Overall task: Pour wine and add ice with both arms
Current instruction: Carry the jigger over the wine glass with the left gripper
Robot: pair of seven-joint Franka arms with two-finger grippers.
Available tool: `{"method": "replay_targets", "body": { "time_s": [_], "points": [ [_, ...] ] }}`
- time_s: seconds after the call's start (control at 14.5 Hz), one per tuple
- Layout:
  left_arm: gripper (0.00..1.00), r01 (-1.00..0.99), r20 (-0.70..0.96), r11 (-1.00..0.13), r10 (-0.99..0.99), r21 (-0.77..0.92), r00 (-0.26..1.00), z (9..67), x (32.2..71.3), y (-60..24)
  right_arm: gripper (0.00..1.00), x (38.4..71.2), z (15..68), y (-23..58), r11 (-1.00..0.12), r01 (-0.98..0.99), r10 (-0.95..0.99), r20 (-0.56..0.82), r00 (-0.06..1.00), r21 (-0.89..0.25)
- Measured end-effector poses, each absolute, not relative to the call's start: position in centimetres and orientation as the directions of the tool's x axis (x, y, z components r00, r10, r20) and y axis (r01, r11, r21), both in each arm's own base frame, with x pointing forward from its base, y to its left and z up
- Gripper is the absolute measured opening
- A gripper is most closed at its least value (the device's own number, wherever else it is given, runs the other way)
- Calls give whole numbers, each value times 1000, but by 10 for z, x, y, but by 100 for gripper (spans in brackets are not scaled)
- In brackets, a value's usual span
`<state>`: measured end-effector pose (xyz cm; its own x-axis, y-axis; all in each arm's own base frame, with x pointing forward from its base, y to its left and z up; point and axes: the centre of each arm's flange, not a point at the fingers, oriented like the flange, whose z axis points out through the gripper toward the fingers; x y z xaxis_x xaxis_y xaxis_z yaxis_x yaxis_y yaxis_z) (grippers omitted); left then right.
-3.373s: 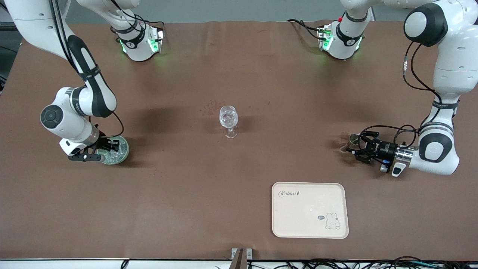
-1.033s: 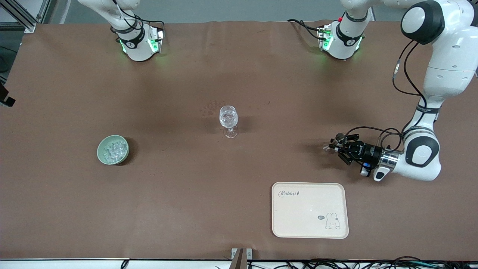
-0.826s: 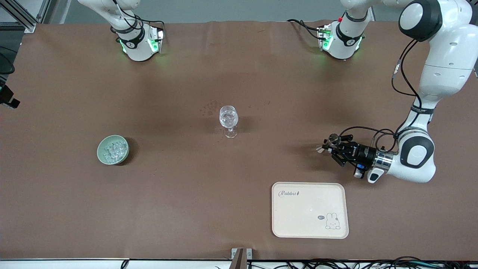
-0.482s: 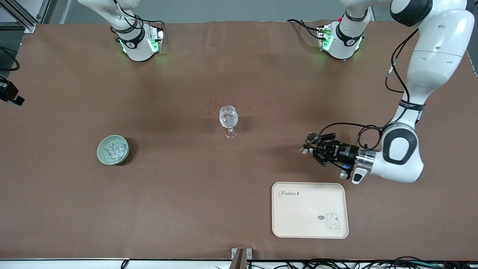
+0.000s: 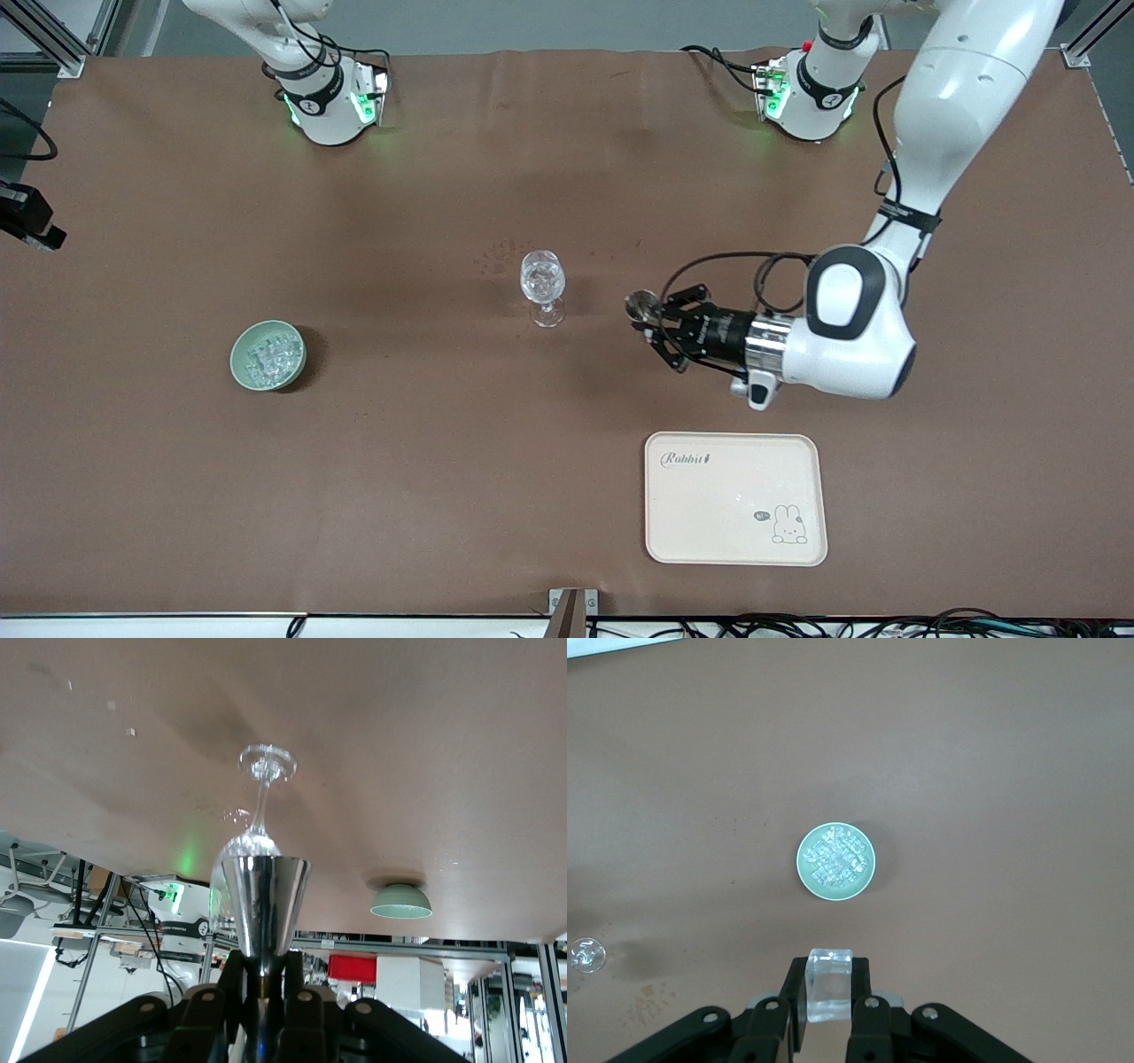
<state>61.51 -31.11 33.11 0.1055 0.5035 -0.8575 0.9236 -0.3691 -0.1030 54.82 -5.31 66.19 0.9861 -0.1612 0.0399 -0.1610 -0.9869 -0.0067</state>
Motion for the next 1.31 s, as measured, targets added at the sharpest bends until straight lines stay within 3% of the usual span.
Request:
{"method": "replay_targets", "body": {
  "time_s": [0.48, 1.31],
  "points": [
    [21, 905, -804, -390, 585, -167, 104, 371, 577, -369, 23, 547, 661, -53, -987, -161, -161, 27, 987, -6],
    [21, 895, -641, -393, 747, -210, 178, 357, 537, -425, 23, 548, 662, -51, -987, -158, -159, 39, 987, -7]
  ]
}}
